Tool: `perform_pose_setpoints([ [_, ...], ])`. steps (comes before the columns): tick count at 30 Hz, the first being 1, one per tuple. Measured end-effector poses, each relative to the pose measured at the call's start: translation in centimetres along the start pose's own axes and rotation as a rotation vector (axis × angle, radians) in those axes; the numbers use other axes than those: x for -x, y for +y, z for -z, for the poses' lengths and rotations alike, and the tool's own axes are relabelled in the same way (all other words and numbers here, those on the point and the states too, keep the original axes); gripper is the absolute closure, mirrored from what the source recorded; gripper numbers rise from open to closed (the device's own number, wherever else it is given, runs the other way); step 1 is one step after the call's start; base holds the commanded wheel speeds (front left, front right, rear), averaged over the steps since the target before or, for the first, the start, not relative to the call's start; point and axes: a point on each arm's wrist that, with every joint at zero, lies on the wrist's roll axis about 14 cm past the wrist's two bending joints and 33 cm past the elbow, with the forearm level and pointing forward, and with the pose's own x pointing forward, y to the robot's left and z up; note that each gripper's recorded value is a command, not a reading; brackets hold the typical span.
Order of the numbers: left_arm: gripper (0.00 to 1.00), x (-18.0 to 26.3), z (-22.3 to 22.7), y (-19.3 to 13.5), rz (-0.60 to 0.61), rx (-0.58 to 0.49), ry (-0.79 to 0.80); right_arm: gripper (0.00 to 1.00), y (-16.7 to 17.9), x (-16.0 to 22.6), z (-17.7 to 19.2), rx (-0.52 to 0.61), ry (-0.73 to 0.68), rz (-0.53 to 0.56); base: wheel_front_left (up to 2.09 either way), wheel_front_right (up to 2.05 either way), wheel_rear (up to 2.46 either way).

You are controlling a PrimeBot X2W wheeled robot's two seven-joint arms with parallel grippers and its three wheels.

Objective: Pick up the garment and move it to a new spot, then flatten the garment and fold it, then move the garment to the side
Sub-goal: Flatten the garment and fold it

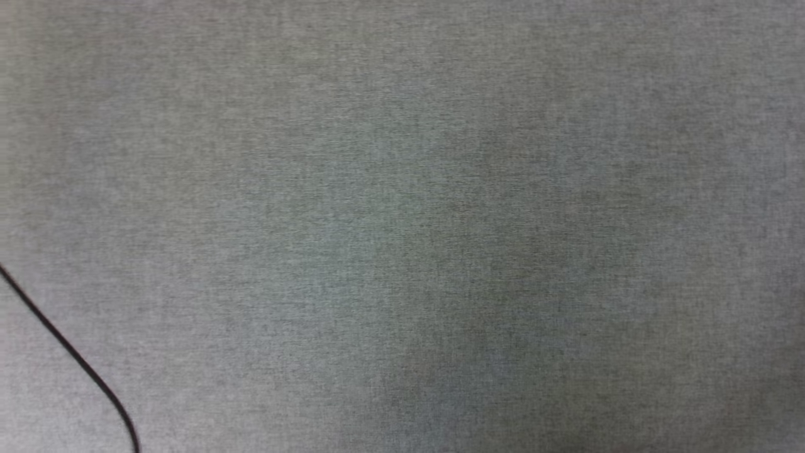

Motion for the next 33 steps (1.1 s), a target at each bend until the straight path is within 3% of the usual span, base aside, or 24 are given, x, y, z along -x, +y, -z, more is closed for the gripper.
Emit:
perform_pose_setpoints([
  [7,1.0,4.5,7.0,-1.9,0.023,0.055,0.17,1.0,1.6,2.4,7.5,-0.014,0.169,-0.05,0.0,0.0,0.0],
  [15,1.0,12.4,11.2,-4.7,0.081,0.093,0.355,1.0,3.6,8.3,12.6,-0.065,0.328,-0.13,0.0,0.0,0.0],
  [22,1.0,21.1,10.8,-6.7,0.11,0.124,0.475,1.0,4.1,16.4,15.3,-0.088,0.465,-0.172,0.0,0.0,0.0],
  [33,1.0,33.2,7.6,-6.1,0.084,0.133,0.662,1.0,3.5,28.6,14.4,-0.15,0.591,-0.23,0.0,0.0,0.0],
])
